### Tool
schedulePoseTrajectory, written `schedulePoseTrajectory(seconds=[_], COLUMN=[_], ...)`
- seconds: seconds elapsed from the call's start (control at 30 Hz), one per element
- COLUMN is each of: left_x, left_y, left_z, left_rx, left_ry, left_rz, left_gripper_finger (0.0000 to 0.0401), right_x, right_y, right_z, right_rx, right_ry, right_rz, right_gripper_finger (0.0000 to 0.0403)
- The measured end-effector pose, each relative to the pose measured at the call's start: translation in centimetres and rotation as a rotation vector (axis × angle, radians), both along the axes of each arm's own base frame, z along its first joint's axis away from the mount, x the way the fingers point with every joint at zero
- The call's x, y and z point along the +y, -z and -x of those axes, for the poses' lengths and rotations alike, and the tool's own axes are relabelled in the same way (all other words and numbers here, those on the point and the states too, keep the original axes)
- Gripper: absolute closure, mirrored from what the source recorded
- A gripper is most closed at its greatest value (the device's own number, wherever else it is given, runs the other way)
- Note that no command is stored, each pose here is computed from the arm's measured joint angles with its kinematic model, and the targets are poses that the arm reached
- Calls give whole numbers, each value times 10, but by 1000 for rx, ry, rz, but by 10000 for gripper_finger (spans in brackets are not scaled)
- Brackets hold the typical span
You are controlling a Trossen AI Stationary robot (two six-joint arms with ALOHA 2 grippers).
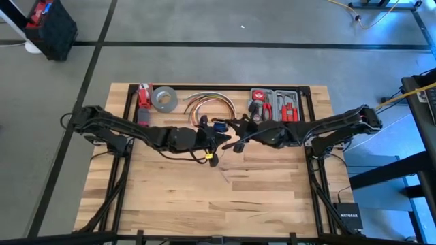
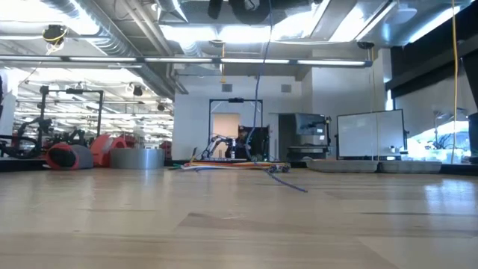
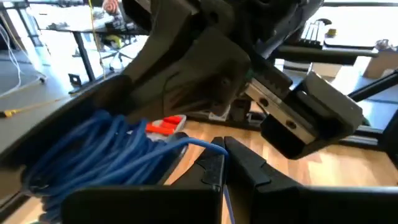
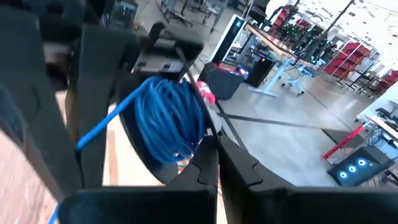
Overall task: Coil cords
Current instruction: Coil the blue wire on the black spool
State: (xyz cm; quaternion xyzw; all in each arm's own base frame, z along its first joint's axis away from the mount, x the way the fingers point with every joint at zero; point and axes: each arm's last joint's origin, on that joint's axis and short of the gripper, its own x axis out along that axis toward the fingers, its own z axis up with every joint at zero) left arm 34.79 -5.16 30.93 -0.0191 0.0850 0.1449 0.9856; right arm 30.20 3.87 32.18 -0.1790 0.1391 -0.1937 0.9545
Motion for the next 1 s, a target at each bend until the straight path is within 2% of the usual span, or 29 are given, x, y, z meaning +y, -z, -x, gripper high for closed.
schedulePoseTrajectory(seconds=[0.23,0.4,0.53,0.8,1.0], left_x=[-2,-5,-4,9,10], left_y=[0,-17,-30,-20,-1], left_z=[-9,-6,-4,-11,-21], left_rx=[-75,-202,-305,-251,-147], left_ry=[9,16,-5,-84,-145], left_rz=[-38,-91,-160,-177,-257], left_gripper_finger=[401,401,401,401,401], right_x=[-1,-1,2,1,0], right_y=[-20,-18,-16,-17,-25], right_z=[11,12,10,9,11], right_rx=[-104,-83,-72,-91,-150], right_ry=[-49,-53,-116,-114,-104], right_rz=[-29,-47,-77,-87,-73], right_gripper_finger=[401,401,401,401,401])
